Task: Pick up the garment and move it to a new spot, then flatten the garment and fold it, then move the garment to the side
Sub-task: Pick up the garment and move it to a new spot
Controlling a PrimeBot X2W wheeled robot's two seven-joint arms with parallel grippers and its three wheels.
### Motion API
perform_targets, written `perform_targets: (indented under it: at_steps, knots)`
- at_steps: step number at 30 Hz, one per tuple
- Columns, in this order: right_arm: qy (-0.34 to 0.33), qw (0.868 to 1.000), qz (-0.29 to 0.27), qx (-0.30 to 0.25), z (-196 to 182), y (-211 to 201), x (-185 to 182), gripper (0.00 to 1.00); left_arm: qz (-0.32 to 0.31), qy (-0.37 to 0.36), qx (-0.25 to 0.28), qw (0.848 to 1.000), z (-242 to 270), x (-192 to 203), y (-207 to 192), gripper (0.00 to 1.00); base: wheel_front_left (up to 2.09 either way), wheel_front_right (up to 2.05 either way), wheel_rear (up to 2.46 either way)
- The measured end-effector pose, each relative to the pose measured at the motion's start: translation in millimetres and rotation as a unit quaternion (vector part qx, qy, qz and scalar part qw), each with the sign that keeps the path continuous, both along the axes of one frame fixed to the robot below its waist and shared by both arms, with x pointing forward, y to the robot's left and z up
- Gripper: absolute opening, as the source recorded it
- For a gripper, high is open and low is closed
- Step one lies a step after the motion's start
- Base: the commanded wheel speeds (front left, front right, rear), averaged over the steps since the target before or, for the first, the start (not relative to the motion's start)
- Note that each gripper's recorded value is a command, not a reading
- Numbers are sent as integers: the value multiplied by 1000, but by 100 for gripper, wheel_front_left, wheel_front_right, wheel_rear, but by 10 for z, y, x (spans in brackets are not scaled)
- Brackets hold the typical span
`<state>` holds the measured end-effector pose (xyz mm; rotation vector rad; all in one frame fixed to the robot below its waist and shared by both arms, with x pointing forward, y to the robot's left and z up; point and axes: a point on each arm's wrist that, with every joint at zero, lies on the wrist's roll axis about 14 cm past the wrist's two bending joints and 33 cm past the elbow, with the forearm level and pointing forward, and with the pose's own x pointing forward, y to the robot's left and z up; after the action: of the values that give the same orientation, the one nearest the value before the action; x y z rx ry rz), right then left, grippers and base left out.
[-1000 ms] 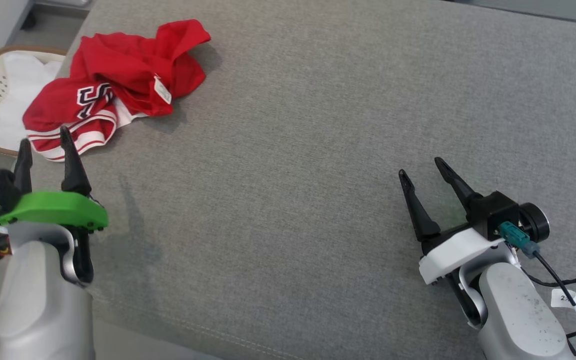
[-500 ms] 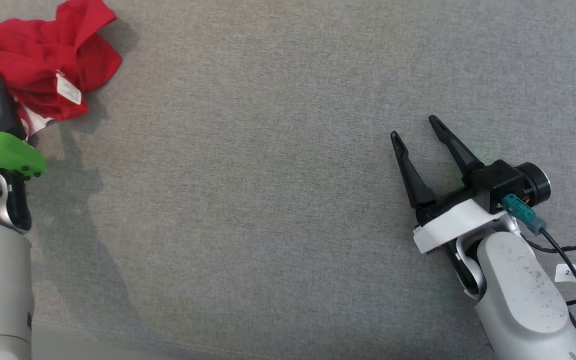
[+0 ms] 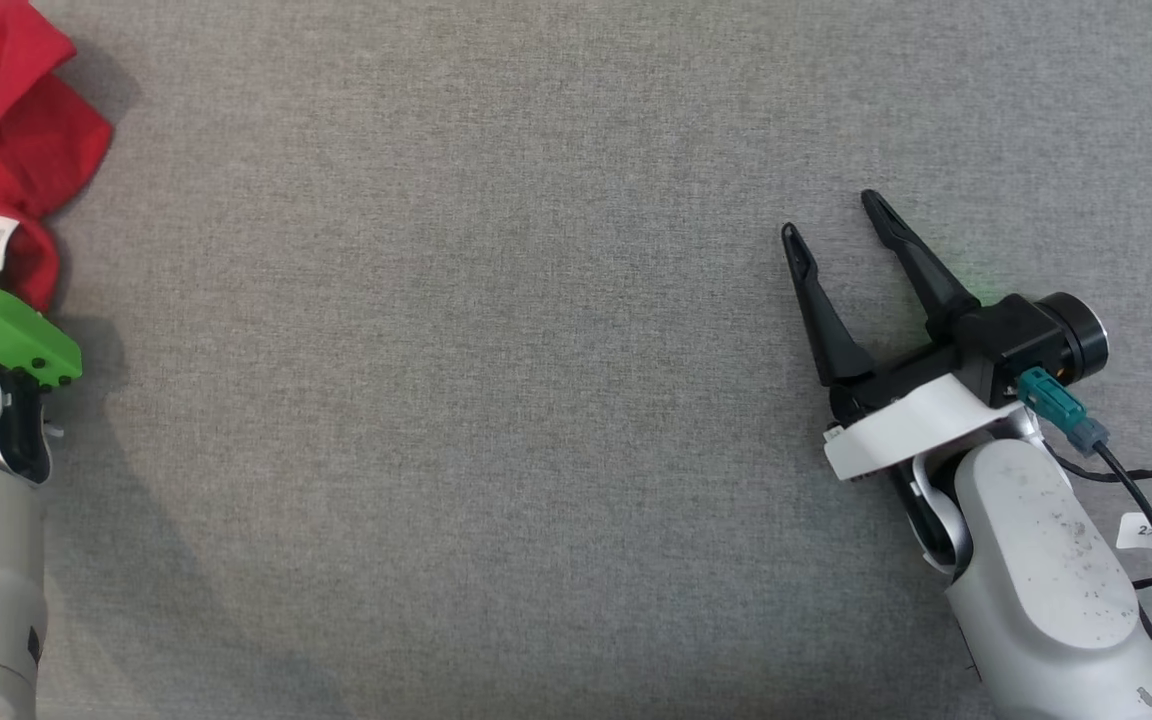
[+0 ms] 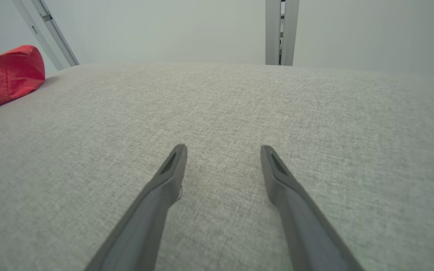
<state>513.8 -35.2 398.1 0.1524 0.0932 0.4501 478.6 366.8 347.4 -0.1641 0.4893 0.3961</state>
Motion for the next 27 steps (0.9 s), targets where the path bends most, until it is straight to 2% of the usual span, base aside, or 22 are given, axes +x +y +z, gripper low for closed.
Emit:
perform_targets:
  at_steps: [5,10,13,17,22,27]
  knots:
    - [1,1000,-12,-3,39,-76,-7,100,-20,-35,16,999,182,104,-58,0,0,0,0]
    - [4,1000,-26,-3,100,-161,-81,100,-73,-125,62,988,840,442,-145,0,0,0,0]
    - [5,999,-33,1,162,-196,-151,100,-109,-205,93,968,1443,651,-286,0,0,0,0]
    - [-1,999,-42,6,300,-251,-247,100,-164,-286,115,937,2066,759,-684,0,0,0,0]
    - [-10,998,-60,21,491,-379,-373,100,-241,-367,105,892,2621,747,-1389,0,0,0,0]
    - [-13,996,-81,24,588,-558,-518,100,-319,-414,53,851,2867,709,-2231,0,0,0,0]
